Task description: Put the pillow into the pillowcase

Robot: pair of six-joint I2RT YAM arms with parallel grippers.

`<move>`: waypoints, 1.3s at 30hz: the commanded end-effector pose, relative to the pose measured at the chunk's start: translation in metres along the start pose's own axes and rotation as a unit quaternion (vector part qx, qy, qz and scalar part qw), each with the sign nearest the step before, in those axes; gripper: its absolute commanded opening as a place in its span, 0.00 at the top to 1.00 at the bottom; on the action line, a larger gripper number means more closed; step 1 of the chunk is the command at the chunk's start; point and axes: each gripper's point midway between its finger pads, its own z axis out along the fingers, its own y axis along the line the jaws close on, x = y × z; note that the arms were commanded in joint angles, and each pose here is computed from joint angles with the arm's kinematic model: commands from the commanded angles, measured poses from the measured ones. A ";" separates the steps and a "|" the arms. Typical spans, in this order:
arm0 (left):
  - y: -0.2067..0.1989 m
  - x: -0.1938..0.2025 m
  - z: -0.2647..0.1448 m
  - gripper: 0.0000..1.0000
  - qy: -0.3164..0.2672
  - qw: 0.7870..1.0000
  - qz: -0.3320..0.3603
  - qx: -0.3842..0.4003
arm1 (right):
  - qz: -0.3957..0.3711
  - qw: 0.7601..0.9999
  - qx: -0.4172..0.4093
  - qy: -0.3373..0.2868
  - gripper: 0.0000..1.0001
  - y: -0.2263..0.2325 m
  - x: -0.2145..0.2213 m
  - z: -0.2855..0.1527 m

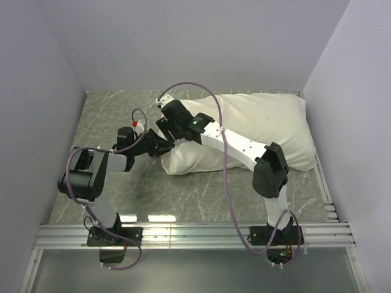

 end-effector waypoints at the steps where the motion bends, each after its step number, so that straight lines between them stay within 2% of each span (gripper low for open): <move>1: -0.002 -0.005 0.001 0.59 -0.016 1.000 0.023 -0.005 | -0.003 0.998 0.040 -0.043 0.22 -0.014 -0.034 0.004; 4: 0.002 -0.004 0.003 0.59 -0.016 1.000 0.017 -0.009 | -0.021 0.996 0.074 -0.036 0.26 -0.024 -0.028 0.023; 6: 0.003 -0.005 0.003 0.59 -0.016 1.000 0.019 -0.014 | -0.025 0.995 0.088 -0.028 0.34 -0.033 -0.022 0.033; 8: 0.006 -0.005 0.003 0.60 -0.017 0.999 0.022 -0.020 | -0.022 0.995 0.089 -0.026 0.46 -0.036 -0.021 0.034; 9: 0.006 -0.006 0.004 0.60 -0.018 0.999 0.022 -0.019 | -0.018 0.996 0.084 -0.027 0.58 -0.036 -0.022 0.031; 10: 0.006 -0.008 0.005 0.61 -0.020 0.999 0.022 -0.017 | -0.011 0.996 0.077 -0.031 0.63 -0.033 -0.025 0.026; 11: 0.004 -0.010 0.005 0.61 -0.022 0.999 0.024 -0.013 | -0.007 0.998 0.054 -0.038 0.66 -0.027 -0.030 0.016; 16: -0.010 -0.016 0.010 0.64 -0.027 0.999 0.016 0.034 | 0.023 0.996 -0.065 -0.052 0.66 0.015 -0.047 -0.024; 17: -0.017 -0.018 0.011 0.66 -0.028 0.998 0.029 0.052 | 0.032 0.995 -0.078 -0.060 0.88 0.018 -0.052 -0.033; 18: -0.020 -0.018 0.014 0.72 -0.025 0.998 0.030 0.058 | 0.040 0.991 -0.117 -0.056 0.98 0.031 -0.050 -0.037; 20: -0.028 -0.012 0.021 0.76 -0.008 0.996 0.034 0.077 | 0.050 0.987 -0.143 -0.053 1.00 0.040 -0.050 -0.043; 21: -0.035 -0.012 0.025 0.81 -0.004 0.995 0.040 0.086 | 0.059 0.977 -0.197 -0.048 1.00 0.058 -0.052 -0.052; 22: -0.037 -0.010 0.029 0.83 0.001 0.995 0.036 0.091 | 0.069 0.973 -0.217 -0.045 1.00 0.065 -0.052 -0.056; 24: -0.057 -0.002 0.039 0.89 0.017 0.991 0.056 0.122 | 0.099 0.952 -0.286 -0.047 1.00 0.087 -0.062 -0.073; 26: -0.066 0.009 0.050 0.91 0.036 0.989 0.046 0.139 | 0.124 0.925 -0.356 -0.052 1.00 0.107 -0.075 -0.092; 28: -0.077 0.010 0.055 0.92 0.041 0.986 0.043 0.158 | 0.167 0.902 -0.394 -0.062 1.00 0.113 -0.094 -0.109; 30: -0.070 0.012 0.052 0.92 0.044 0.987 0.030 0.151 | 0.204 0.896 -0.388 -0.071 1.00 0.098 -0.105 -0.110; 31: -0.068 0.014 0.048 0.91 0.049 0.987 0.028 0.149 | 0.210 0.900 -0.376 -0.075 1.00 0.090 -0.106 -0.108; 32: -0.064 0.009 0.041 0.88 0.042 0.988 0.024 0.144 | 0.222 0.914 -0.328 -0.083 1.00 0.067 -0.106 -0.097; 33: -0.052 0.015 0.034 0.78 0.042 0.990 0.012 0.131 | 0.217 0.924 -0.305 -0.081 1.00 0.056 -0.099 -0.089; 35: -0.049 0.011 0.014 0.70 0.035 0.992 0.018 0.117 | 0.223 0.941 -0.246 -0.066 1.00 0.030 -0.078 -0.074; 36: -0.039 0.016 0.005 0.61 0.038 0.994 0.011 0.100 | 0.209 0.948 -0.232 -0.064 1.00 0.021 -0.070 -0.070; 37: -0.047 0.012 -0.005 0.57 0.025 0.993 0.058 0.099 | 0.199 0.954 -0.217 -0.065 1.00 0.015 -0.064 -0.069; 38: -0.026 0.009 -0.015 0.55 0.020 0.998 0.028 0.050 | 0.190 0.959 -0.200 -0.056 1.00 0.010 -0.051 -0.068; 39: -0.023 0.005 -0.022 0.50 0.012 0.998 0.042 0.033 | 0.172 0.965 -0.189 -0.060 1.00 0.005 -0.047 -0.068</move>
